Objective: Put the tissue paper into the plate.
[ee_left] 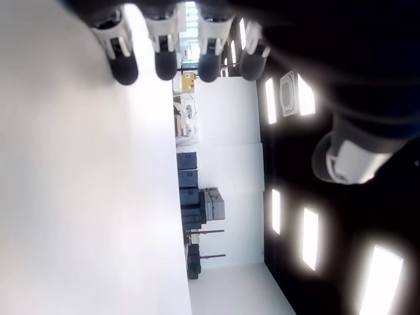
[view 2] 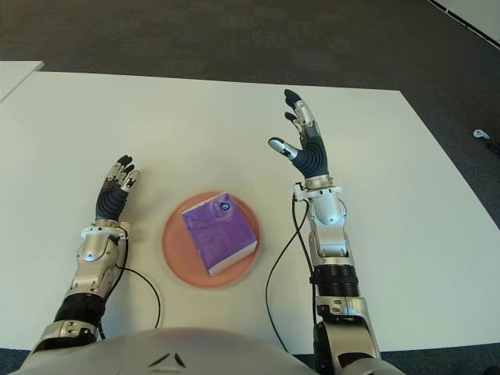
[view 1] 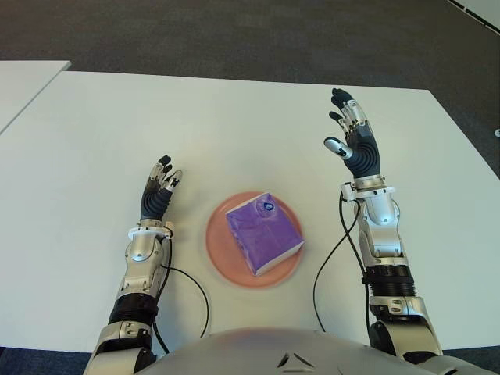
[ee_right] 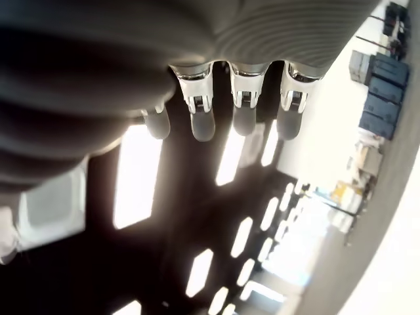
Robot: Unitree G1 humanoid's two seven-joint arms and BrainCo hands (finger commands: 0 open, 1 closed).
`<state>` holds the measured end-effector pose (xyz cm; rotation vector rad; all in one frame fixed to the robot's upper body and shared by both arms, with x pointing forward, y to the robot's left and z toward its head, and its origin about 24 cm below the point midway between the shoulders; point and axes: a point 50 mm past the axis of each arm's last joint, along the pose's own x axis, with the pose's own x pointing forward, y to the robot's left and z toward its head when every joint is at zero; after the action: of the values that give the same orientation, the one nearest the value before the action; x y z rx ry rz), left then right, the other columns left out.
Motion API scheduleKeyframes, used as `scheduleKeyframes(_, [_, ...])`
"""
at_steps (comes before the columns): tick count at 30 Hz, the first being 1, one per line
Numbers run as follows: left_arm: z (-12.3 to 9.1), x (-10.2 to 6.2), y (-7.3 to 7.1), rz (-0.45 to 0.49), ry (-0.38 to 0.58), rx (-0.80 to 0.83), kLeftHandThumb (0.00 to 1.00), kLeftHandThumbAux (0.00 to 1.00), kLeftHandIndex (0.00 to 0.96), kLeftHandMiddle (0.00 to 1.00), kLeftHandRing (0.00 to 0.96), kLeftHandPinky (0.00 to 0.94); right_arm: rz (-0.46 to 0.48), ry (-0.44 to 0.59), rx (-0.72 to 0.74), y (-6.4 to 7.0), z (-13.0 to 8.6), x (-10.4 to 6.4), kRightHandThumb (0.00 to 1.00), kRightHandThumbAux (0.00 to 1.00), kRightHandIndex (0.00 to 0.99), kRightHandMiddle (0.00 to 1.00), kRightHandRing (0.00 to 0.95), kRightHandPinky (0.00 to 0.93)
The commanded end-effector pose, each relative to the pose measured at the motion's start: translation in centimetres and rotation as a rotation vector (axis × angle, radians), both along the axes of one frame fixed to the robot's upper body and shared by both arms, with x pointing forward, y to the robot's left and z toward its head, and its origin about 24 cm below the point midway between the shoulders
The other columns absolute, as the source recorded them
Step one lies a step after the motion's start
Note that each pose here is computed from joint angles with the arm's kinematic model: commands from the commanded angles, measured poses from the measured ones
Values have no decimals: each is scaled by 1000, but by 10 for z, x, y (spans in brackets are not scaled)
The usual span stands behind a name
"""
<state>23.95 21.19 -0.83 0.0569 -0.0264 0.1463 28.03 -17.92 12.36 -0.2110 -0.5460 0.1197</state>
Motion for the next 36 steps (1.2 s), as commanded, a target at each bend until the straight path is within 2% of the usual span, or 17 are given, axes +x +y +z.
scheduleKeyframes(1, [-13,-9,0,3,70,-12,0,468,0,0,0,0,-47,95,104,-3,-29,-11,5,468,0,0,0,0])
scheduleKeyframes(4, [-12,-10,0,2,66,-11,0,466,0,0,0,0,-75,134,146,-1,-45,-16,1,480,0,0,0,0])
scheduleKeyframes(6, [-12,-10,0,2,66,-10,0,465,0,0,0,0,-80,140,154,-1,-47,-17,0,485,0,0,0,0])
scheduleKeyframes(36, [-13,-12,0,-1,70,2,0,460,0,0,0,0,-82,132,155,-1,-47,-19,0,489,0,0,0,0])
